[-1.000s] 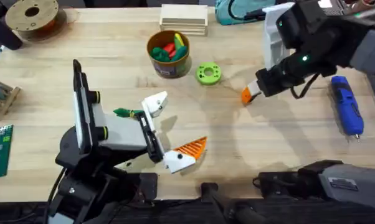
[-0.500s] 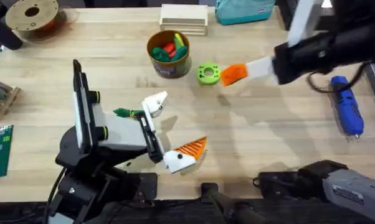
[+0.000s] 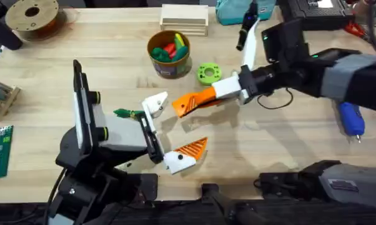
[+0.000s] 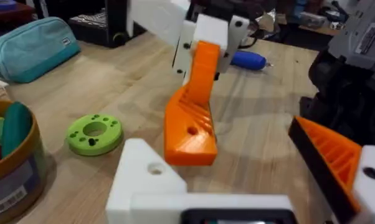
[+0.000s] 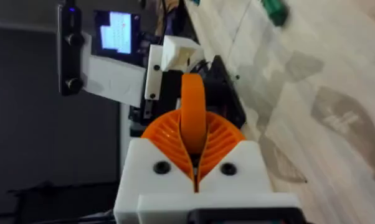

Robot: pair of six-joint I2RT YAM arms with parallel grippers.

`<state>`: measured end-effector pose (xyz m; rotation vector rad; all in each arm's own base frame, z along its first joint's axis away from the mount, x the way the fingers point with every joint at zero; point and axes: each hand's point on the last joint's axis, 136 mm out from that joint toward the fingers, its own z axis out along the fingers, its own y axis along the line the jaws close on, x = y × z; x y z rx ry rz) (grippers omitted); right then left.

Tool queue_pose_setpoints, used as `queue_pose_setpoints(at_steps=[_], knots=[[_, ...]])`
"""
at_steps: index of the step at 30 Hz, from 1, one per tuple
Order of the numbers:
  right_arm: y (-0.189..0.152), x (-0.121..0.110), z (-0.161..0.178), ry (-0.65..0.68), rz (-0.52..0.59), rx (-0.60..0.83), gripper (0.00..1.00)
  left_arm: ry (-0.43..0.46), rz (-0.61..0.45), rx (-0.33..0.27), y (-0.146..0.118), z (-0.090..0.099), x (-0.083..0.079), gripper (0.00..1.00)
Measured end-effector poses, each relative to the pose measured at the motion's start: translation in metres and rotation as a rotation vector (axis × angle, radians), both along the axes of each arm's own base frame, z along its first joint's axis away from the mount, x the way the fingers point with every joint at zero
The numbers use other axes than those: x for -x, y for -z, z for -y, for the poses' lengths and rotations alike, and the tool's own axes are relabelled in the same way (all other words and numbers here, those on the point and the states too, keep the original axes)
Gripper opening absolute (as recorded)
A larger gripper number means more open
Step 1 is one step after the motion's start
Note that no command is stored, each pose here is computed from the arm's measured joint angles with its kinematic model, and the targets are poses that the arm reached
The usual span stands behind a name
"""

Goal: Pick up the gripper from the table and insert it into the empty holder that is missing its gripper. Then pick up a screw, insert it into the mounting hole, and use the screwdriver to tighten it. Finally, clean up the table by picking up the vegetable and placing it into the bucket.

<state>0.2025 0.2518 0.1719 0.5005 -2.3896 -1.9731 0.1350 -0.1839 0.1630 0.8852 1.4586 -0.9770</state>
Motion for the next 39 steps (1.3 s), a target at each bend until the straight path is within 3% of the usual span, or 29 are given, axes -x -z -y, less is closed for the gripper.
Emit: queue_pose_setpoints(at_steps=[7, 17, 33, 39], knots=[[0.003, -0.009, -0.008, -0.008, -0.083, -0.027, 0.021, 0.0, 0.0, 0.0, 0.0, 0.0, 0.0, 0.985], [-0.004, -0.009, -0.025, -0.038, -0.104, -0.049, 0.021, -0.021, 0.002, -0.001, 0.0, -0.001, -0.003, 0.985], [0.014, -0.012, -0.057, -0.111, -0.235, -0.061, 0.02, -0.032, -0.051, 0.013, 0.002, -0.002, -0.005, 0.985], [0.018, -0.019, -0.069, -0.051, -0.205, -0.033, 0.018, -0.095, -0.077, 0.02, 0.003, -0.008, -0.015, 0.986]])
